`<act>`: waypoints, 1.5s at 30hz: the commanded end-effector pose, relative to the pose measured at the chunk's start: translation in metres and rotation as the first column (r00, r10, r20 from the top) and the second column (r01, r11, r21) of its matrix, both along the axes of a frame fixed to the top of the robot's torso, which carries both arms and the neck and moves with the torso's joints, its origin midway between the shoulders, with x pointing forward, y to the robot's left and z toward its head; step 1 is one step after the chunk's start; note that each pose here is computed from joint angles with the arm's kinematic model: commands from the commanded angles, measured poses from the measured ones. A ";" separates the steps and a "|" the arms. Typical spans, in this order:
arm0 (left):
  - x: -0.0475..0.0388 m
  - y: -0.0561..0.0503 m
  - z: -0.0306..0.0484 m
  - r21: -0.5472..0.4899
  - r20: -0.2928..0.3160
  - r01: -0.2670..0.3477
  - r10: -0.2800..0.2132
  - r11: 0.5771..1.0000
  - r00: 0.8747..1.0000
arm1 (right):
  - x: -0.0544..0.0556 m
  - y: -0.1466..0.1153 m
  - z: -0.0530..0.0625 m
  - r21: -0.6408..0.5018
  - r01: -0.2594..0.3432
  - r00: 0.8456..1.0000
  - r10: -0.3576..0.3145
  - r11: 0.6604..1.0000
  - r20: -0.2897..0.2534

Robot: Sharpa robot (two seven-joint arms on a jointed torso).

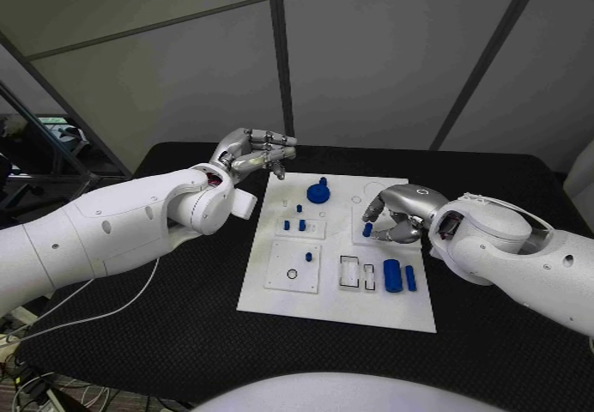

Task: Assemble the parts on the task board

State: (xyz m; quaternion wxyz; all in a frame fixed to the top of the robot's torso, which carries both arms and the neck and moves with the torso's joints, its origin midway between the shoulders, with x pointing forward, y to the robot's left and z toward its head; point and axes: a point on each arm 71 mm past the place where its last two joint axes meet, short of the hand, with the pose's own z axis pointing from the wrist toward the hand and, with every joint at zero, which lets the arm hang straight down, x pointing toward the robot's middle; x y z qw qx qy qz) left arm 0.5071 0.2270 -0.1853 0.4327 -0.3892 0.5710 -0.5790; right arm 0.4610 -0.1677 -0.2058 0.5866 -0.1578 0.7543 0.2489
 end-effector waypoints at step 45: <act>-0.0010 0.000 0.0024 -0.005 0.012 0.016 -0.016 1.000 1.000 | 0.004 0.014 -0.003 -0.030 -0.014 1.000 0.014 0.999 0.003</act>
